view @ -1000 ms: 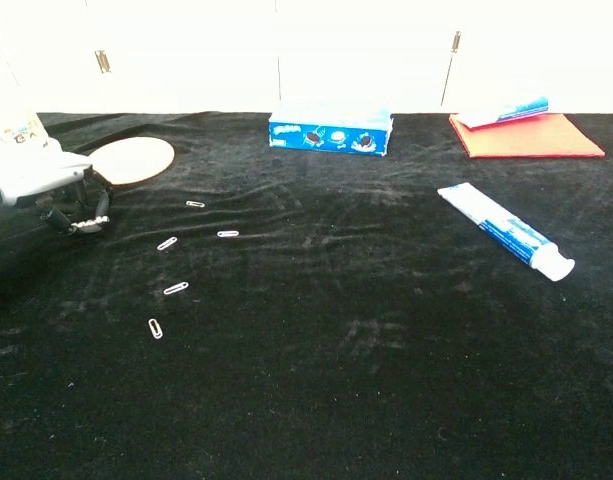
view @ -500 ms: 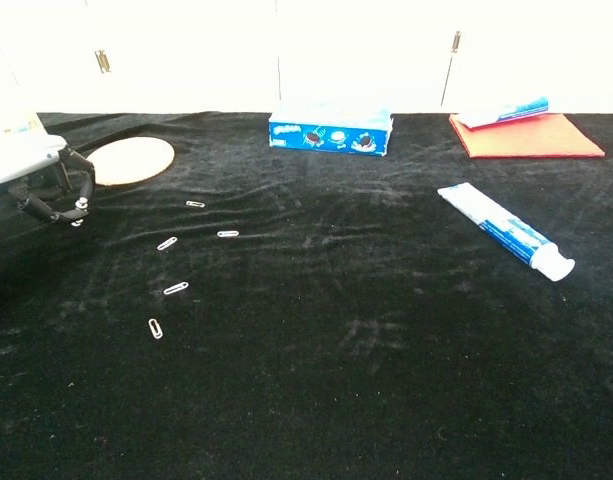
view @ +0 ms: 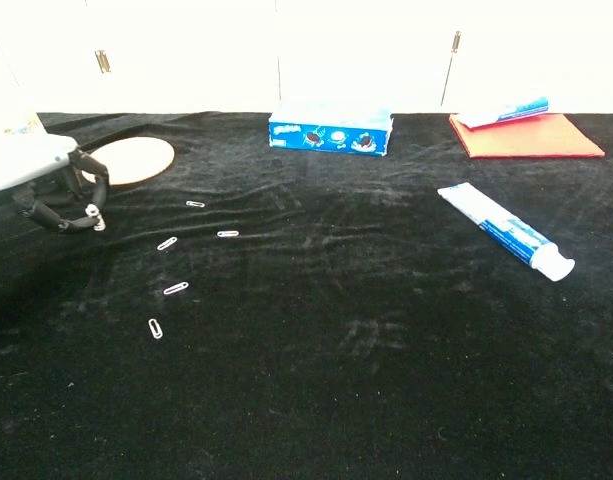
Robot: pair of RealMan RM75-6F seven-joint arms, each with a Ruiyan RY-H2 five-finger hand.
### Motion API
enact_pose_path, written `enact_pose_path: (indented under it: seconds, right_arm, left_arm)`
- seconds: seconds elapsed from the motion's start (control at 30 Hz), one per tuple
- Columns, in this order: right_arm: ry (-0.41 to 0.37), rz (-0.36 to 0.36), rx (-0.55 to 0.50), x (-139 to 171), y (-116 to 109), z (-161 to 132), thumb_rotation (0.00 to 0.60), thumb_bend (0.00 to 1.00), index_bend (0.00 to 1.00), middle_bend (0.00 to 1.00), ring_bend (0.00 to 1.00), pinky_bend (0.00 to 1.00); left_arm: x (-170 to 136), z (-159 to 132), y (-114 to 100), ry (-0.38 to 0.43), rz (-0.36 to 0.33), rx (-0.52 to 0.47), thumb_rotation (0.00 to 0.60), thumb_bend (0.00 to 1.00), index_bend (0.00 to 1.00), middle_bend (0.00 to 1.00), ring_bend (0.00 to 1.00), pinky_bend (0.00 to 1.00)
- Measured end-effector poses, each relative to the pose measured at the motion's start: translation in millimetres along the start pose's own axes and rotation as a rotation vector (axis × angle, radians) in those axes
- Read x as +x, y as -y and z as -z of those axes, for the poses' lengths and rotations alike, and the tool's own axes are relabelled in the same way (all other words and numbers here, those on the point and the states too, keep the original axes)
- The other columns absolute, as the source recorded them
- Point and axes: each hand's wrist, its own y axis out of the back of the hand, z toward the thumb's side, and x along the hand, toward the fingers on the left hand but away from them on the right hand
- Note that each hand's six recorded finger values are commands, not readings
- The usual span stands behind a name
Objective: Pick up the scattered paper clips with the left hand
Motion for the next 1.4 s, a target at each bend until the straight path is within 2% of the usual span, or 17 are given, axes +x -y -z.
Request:
enact_pose_path:
  seconds: [0.33, 0.57, 0.97, 1.4]
  right_arm:
    - [-0.012, 0.006, -0.007, 6, -3, 0, 0.600, 0.24, 0.00, 0.00, 0.00, 0.00]
    - [-0.005, 0.010, -0.010, 9, -3, 2, 0.600, 0.24, 0.00, 0.00, 0.00, 0.00]
    - [0.041, 0.023, -0.020, 11, -6, 13, 0.600, 0.24, 0.00, 0.00, 0.00, 0.00]
    - [0.033, 0.017, -0.015, 8, -5, 11, 0.600, 0.24, 0.00, 0.00, 0.00, 0.00]
  left_arm:
    - [0, -51, -11, 0.080, -0.027, 0.004, 0.600, 0.49, 0.82, 1.00, 1.00, 1.00]
    - [10, -73, -2, 0.120, -0.023, -0.016, 0.600, 0.49, 0.82, 1.00, 1.00, 1.00]
    - [34, -60, 15, 0.089, -0.017, 0.045, 0.600, 0.49, 0.82, 1.00, 1.00, 1.00]
    - [29, -43, 18, 0.064, -0.006, 0.051, 0.600, 0.49, 0.82, 1.00, 1.00, 1.00]
